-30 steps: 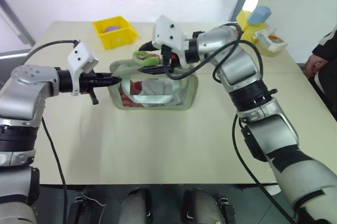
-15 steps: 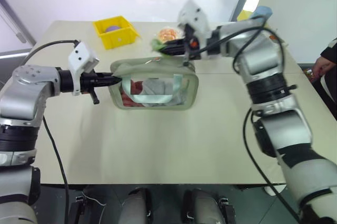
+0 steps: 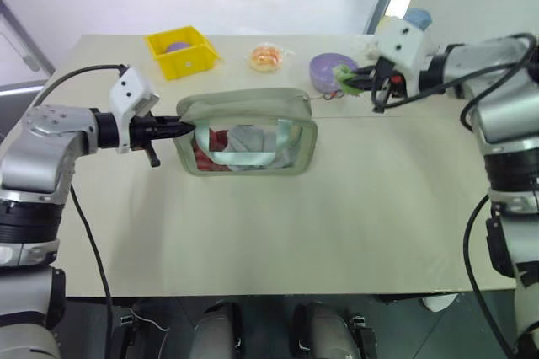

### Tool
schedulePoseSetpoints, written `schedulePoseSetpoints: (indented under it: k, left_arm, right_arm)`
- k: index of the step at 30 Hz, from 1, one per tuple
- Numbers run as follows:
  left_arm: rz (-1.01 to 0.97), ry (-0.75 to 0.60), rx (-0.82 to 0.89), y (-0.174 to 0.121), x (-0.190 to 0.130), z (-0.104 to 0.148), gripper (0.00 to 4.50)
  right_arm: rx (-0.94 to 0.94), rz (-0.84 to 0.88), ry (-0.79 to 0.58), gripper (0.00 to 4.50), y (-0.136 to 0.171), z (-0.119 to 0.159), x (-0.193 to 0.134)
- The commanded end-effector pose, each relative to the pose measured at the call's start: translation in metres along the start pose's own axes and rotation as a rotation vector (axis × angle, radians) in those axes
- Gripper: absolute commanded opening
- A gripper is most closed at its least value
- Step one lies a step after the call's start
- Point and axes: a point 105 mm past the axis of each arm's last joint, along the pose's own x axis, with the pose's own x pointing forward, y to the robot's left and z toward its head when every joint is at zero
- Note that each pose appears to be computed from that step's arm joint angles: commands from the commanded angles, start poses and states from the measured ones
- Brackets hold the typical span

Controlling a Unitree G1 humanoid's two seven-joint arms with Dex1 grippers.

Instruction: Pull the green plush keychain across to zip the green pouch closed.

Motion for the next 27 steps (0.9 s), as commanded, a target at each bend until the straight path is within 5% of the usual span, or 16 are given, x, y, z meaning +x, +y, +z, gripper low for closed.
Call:
schedulePoseSetpoints:
  k: [1,11,21,23,24,27]
  left_arm:
    - [0.014,0.003,0.001,-0.001,0.0,0.0,0.0]
    - [0.012,0.004,0.001,-0.005,0.004,0.002,0.0]
    - [0.024,-0.001,-0.002,-0.007,0.003,0.002,0.0]
    - [0.035,-0.012,-0.005,-0.005,0.002,0.003,0.0]
    - [0.04,-0.017,-0.008,-0.005,0.002,0.004,0.78]
    - [0.058,-0.032,-0.019,0.003,-0.006,0.01,2.12]
  right_arm:
    - [0.045,-0.062,0.013,0.02,0.012,-0.012,0.004]
    - [0.252,0.113,0.046,0.02,0.111,-0.051,0.057]
    - [0.179,0.095,0.116,0.02,0.107,-0.076,0.06]
    - [0.219,0.093,0.075,0.71,0.098,-0.066,0.057]
    - [0.232,0.096,0.061,1.02,0.095,-0.062,0.055]
    - [0.238,0.063,0.02,2.5,0.067,-0.045,0.037]
